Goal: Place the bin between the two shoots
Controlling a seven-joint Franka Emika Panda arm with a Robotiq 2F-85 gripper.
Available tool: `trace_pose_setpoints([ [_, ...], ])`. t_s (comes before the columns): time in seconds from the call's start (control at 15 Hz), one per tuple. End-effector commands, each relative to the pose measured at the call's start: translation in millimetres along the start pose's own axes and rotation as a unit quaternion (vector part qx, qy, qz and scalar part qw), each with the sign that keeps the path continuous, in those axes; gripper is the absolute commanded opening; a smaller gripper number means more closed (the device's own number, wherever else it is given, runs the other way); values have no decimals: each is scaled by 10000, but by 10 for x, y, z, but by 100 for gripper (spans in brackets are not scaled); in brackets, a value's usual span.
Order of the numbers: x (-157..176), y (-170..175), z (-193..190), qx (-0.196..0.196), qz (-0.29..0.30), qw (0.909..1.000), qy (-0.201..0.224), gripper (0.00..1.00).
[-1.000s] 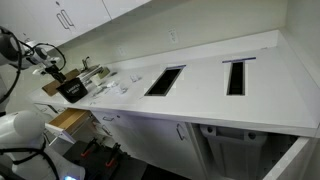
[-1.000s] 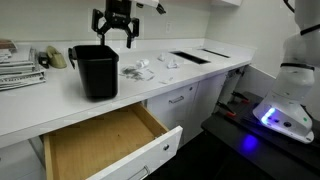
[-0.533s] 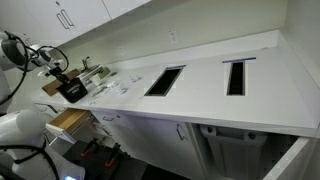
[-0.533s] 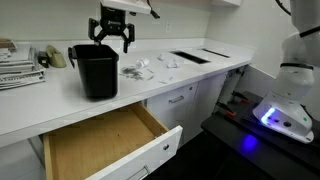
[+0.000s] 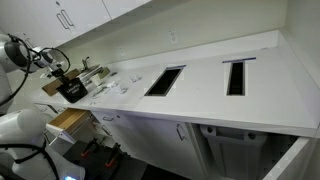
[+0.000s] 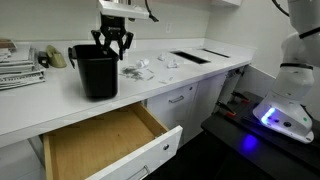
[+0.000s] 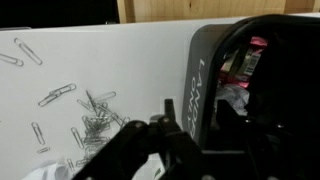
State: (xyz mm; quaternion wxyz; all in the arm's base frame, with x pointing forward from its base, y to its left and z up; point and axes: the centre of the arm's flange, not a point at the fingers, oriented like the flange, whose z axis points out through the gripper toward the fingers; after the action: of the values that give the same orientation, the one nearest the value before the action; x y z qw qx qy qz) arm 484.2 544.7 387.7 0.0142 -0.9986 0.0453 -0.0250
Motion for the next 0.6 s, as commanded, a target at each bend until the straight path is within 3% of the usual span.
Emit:
trace_pose_setpoints([
  [0.0, 4, -76, -60, -174, -54, 9998, -42, 19],
  [0.13, -12, -84, -62, -206, -81, 9997, -72, 3],
  [0.2, -19, -89, -62, -216, -92, 9997, -87, 1],
  [0.53, -62, -83, -128, -129, -99, 9998, -77, 2],
])
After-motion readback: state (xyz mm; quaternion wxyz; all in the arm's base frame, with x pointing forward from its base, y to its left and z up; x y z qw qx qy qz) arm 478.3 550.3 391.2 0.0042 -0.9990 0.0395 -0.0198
